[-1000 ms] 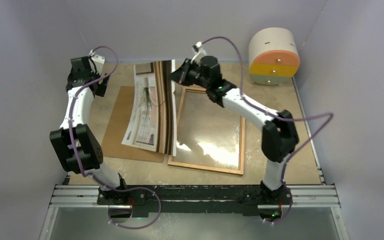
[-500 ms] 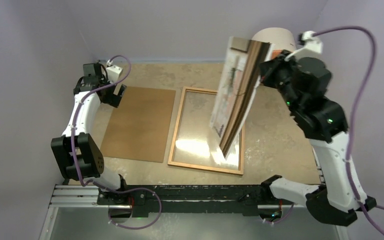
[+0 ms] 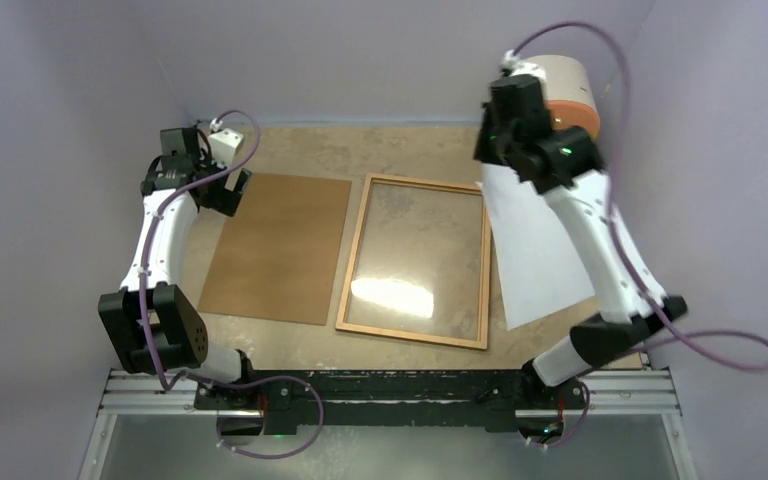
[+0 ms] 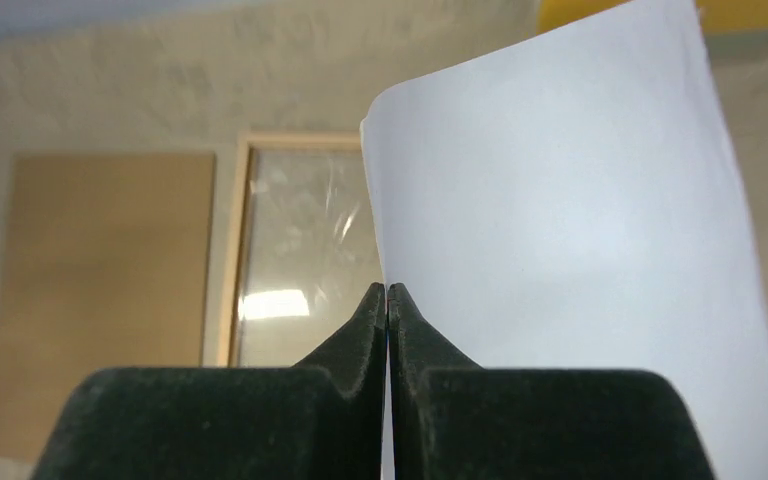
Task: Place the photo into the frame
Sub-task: Turn over the photo from the photo frame.
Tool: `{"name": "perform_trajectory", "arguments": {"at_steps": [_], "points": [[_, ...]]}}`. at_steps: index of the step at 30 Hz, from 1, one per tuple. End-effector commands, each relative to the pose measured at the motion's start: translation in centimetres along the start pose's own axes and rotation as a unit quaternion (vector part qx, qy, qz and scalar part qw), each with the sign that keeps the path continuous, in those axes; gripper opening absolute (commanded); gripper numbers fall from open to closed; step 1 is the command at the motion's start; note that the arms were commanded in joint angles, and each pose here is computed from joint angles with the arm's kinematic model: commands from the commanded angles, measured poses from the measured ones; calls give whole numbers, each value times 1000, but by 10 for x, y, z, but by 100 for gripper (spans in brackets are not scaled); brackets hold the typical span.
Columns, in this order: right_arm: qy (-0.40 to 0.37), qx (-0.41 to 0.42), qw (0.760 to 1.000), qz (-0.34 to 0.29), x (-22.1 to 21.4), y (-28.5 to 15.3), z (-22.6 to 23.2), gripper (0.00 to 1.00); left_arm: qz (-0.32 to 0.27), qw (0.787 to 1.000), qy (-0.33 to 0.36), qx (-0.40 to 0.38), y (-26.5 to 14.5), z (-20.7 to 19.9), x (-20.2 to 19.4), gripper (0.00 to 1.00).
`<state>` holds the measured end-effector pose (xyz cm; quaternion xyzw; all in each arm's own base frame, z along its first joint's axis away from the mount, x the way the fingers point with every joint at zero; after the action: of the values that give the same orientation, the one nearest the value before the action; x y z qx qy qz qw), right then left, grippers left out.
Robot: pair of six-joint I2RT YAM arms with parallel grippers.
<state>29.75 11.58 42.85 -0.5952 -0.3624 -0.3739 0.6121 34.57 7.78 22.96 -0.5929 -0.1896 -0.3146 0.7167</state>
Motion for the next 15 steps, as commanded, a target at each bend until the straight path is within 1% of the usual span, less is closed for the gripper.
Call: {"name": "perform_trajectory", "arguments": {"at_steps": [1, 4, 10, 12, 15], "points": [[16, 69, 993, 93, -47, 49, 44, 0, -7, 1000, -3, -5, -3, -5, -3, 100], [53, 83, 988, 120, -68, 72, 63, 0, -5, 1000, -1, -1, -1, -4, -4, 100], [109, 101, 969, 198, -116, 115, 100, 0, -4, 1000, 1, 1, 2, -3, -5, 100], [124, 101, 965, 206, -123, 123, 110, 0, -3, 1000, 3, 3, 3, -3, -5, 100], [156, 109, 962, 195, -125, 130, 126, 0, -1, 1000, 7, 5, 5, -3, -8, 100]]}}
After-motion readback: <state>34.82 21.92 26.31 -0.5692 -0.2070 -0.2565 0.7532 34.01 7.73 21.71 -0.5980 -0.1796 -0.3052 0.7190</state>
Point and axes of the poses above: each gripper's point midway between its finger pads, its own y axis out along the fingers, its own z axis along the line the jaws close on, x = y × z, the point moved 5 cm from there along -y, back along the fingers, and after that the axes turned 10 degrees about -y, right-handed, at the moved point
